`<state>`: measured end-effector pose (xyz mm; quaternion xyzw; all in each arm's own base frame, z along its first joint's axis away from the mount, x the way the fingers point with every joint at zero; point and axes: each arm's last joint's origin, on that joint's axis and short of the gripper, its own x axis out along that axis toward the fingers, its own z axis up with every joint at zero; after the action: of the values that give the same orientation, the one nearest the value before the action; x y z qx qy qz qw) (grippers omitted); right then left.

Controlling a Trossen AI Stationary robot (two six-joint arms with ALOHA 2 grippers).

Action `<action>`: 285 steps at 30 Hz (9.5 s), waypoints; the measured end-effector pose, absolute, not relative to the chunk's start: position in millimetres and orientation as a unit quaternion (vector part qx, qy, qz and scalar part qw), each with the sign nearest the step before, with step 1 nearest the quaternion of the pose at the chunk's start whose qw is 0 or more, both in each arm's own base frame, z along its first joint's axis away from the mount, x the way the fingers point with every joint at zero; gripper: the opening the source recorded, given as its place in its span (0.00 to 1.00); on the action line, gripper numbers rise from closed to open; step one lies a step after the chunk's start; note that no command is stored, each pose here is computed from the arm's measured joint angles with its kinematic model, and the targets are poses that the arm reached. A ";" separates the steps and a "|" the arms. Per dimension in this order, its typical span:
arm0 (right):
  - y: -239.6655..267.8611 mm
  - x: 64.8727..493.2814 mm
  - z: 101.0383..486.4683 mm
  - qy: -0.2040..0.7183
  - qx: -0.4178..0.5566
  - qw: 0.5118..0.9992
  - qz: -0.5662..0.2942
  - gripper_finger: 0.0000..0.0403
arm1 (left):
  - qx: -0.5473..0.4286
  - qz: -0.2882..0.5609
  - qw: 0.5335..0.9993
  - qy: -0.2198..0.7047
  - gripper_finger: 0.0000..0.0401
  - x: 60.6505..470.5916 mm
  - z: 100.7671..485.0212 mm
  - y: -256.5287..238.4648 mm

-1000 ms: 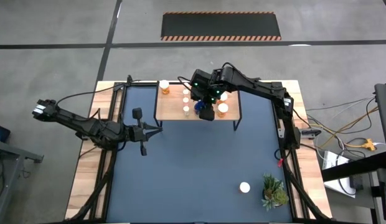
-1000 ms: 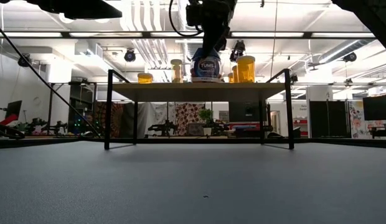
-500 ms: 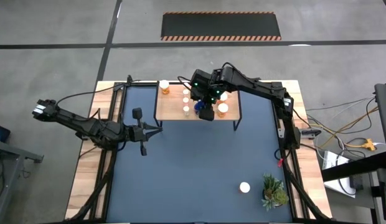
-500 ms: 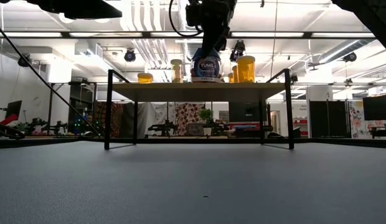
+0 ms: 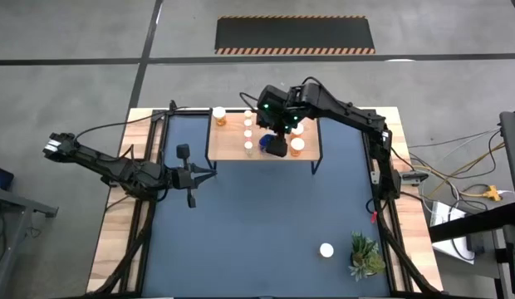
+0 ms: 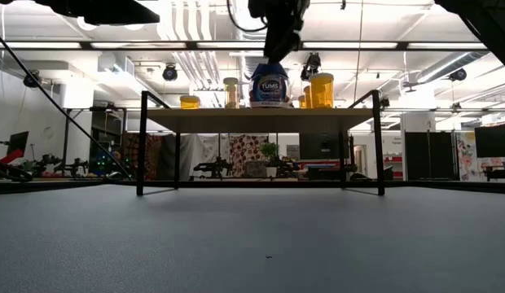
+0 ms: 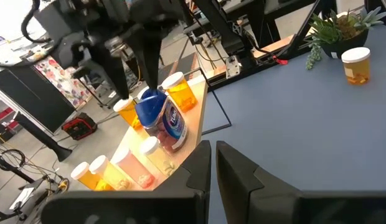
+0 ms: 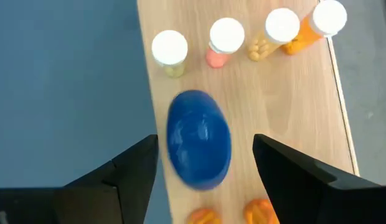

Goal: Pick and place medicine bottles onto shelf by color
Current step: Align the large orange pill bottle with the other large orange pill bottle on the shelf

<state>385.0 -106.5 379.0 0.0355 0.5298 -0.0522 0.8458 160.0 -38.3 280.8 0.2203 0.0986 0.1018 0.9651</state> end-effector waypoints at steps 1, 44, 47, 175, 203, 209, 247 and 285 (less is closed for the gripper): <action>-104.4 383.2 382.5 0.529 0.040 0.846 -0.054 0.62 | 0.220 0.102 0.965 0.098 0.02 159.9 280.8 -38.3; 194.4 317.0 264.1 0.717 0.266 0.594 -0.251 0.60 | 0.198 0.092 0.973 0.075 0.02 160.1 285.1 -41.0; 197.3 313.8 251.2 0.723 0.272 0.580 -0.259 0.60 | 0.198 0.092 0.973 0.075 0.02 160.2 285.1 -41.0; 105.6 415.9 200.4 0.284 -0.158 0.944 0.066 0.50 | -0.165 0.013 0.944 0.286 0.02 233.0 209.7 -100.2; 105.4 416.3 200.9 0.281 -0.118 0.949 0.075 0.50 | -0.092 0.011 0.947 0.307 0.73 229.9 203.5 -98.1; 105.3 419.6 206.7 0.259 -0.125 0.954 0.079 0.50 | -0.105 -0.006 0.945 0.309 0.73 230.4 203.6 -99.4; 90.4 393.5 284.8 0.197 -0.211 0.954 0.074 0.75 | 0.096 0.049 0.973 0.204 0.38 236.9 218.0 -102.8; 87.4 384.4 314.1 0.138 -0.158 0.976 0.054 0.56 | 0.147 0.105 0.981 0.067 0.39 243.7 247.9 -99.8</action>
<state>384.4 87.4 314.1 -0.1579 0.1382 0.0535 0.9763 243.7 -99.8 247.9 0.1471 0.0669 0.1045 0.9813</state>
